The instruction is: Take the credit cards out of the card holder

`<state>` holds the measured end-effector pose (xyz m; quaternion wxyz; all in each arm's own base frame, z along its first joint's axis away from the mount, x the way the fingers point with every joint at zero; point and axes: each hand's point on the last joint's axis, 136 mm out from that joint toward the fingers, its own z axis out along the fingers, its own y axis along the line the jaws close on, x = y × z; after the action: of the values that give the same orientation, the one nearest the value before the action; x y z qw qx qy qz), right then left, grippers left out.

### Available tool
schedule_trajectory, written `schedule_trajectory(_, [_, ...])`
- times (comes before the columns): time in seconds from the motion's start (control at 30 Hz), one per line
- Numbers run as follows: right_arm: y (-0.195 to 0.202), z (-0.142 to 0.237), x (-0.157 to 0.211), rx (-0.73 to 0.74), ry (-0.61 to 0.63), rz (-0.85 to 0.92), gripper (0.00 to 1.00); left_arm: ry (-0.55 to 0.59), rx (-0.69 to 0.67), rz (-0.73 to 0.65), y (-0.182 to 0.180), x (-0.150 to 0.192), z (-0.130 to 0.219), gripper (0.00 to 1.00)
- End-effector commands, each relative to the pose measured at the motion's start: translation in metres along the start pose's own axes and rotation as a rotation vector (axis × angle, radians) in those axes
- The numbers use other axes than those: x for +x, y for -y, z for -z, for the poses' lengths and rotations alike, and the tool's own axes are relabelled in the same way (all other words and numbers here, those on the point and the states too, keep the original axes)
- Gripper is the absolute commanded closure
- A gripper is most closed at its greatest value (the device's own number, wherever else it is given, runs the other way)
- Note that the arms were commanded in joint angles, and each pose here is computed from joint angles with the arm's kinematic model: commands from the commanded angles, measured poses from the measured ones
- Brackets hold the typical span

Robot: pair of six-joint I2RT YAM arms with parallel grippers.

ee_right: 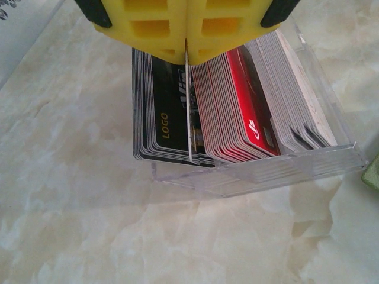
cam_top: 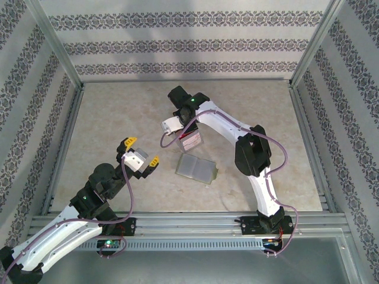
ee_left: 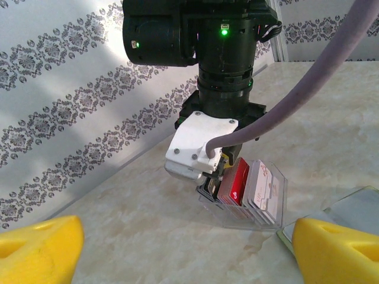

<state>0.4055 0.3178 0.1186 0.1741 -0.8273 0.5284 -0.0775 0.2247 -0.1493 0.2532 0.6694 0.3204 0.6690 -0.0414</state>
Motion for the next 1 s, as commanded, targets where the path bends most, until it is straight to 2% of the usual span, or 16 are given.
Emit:
schedule_trajectory(0.0, [0.008, -0.002, 0.003, 0.007, 0.016, -0.005, 1.0, 0.001, -0.012, -0.009, -0.002, -0.002, 0.001, 0.08])
schedule_trajectory(0.37, [0.017, -0.015, 0.004, 0.013, 0.021, -0.013, 0.99, -0.003, -0.006, -0.01, -0.001, -0.003, -0.001, 0.06])
schedule_trajectory(0.63, [0.022, -0.019, 0.003, 0.023, 0.029, -0.024, 0.88, -0.004, -0.005, -0.007, -0.001, -0.004, -0.001, 0.05])
schedule_trajectory(0.97, [0.026, -0.015, 0.007, 0.035, 0.028, -0.047, 0.79, -0.009, -0.004, -0.014, 0.0, -0.004, -0.005, 0.04])
